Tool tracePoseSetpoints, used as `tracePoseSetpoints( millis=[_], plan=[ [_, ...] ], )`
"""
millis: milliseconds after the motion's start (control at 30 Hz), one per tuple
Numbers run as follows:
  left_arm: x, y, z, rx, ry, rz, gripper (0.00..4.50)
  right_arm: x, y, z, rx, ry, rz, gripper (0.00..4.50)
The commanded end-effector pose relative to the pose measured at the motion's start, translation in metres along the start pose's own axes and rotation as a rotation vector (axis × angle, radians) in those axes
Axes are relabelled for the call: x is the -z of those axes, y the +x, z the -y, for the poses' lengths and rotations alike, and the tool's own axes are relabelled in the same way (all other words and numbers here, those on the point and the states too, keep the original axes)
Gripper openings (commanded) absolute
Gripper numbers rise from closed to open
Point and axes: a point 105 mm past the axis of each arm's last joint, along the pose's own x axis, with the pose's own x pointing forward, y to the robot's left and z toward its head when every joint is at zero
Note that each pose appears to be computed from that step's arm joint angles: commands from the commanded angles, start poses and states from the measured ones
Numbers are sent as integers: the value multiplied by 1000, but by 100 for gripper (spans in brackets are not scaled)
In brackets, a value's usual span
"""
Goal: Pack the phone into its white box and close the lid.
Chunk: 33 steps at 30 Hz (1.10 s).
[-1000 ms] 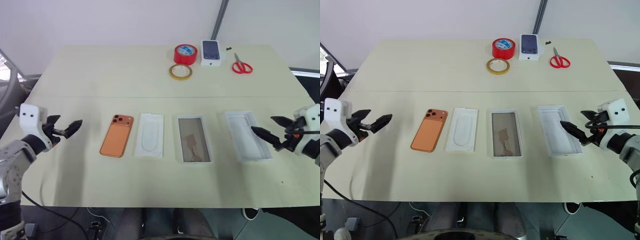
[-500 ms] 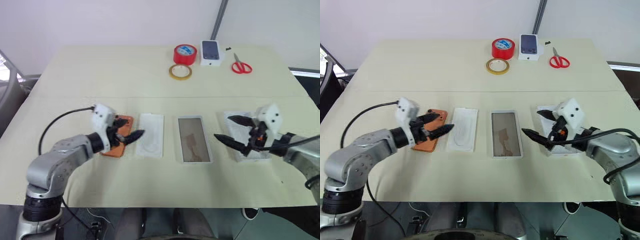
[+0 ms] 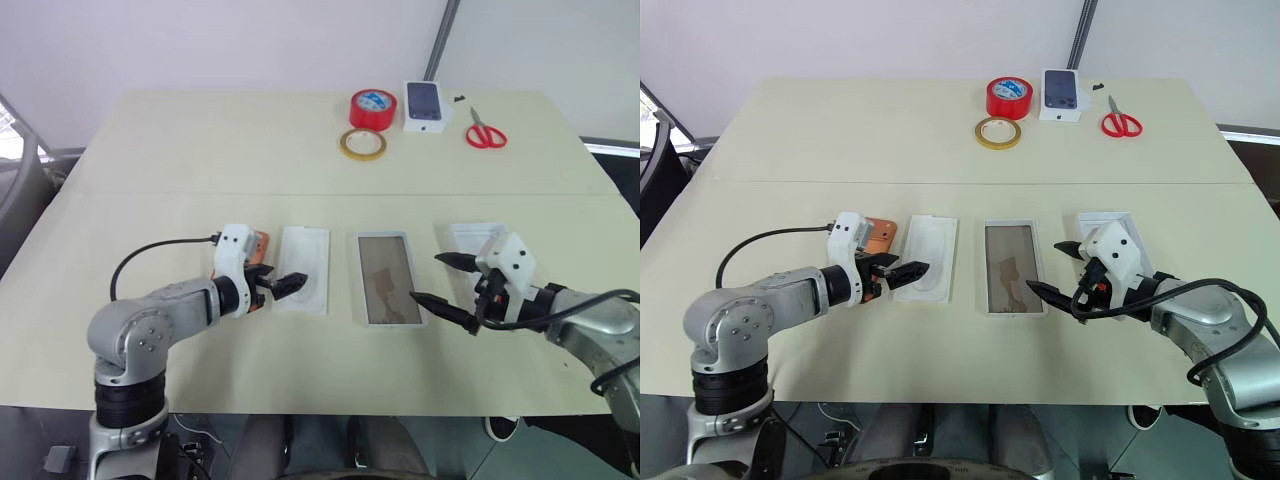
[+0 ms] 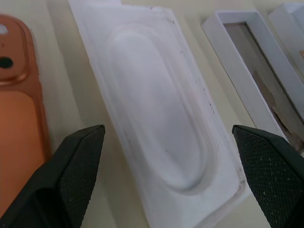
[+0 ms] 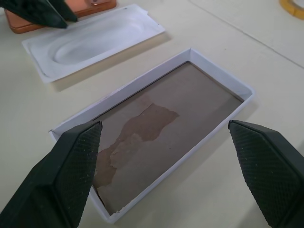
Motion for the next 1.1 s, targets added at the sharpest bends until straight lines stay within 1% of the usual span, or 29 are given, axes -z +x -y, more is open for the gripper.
tracePoseSetpoints(
  millis=[33,100,167,233,267,300,433,500,600,733,833,933,1000,1067,1100],
  plan=[
    [-5,5,1,-5,-61,-5,450,-11,-6,-4,-8,-55,10,444],
    [-5,10,3,-4,-84,-19,450,-9,-6,-9,-31,-63,-5,444],
    [-5,17,2,-10,-141,-24,450,-9,-5,-15,-66,-68,-15,444],
    [-7,21,-2,-28,-194,-20,399,-9,-4,-23,-101,-77,-23,450],
    [-7,22,-4,-41,-205,-20,365,-8,-3,-26,-116,-81,-29,450],
    [-7,23,-8,-60,-214,-20,316,-8,-2,-29,-132,-86,-35,450],
    [-8,22,-19,-114,-239,-13,99,-3,1,-37,-185,-113,-79,450],
    [-9,22,-20,-118,-245,-11,4,3,4,-40,-218,-139,-110,450],
    [-12,21,-16,-96,-244,7,4,11,7,-44,-268,-168,-151,450],
    [-30,15,-8,-24,-252,91,4,26,13,-45,-327,-225,-218,450],
    [-37,11,-8,-12,-260,125,4,39,17,-43,-353,-253,-275,450],
    [-40,6,-10,-11,-253,145,0,48,19,-40,-368,-289,-313,367],
    [-44,3,-12,-15,-250,163,0,47,21,-40,-379,-304,-310,273],
    [-48,0,-16,-31,-249,180,0,41,23,-42,-390,-320,-292,162],
    [-49,-2,-18,-40,-248,188,0,38,23,-43,-394,-336,-287,117]
  ],
)
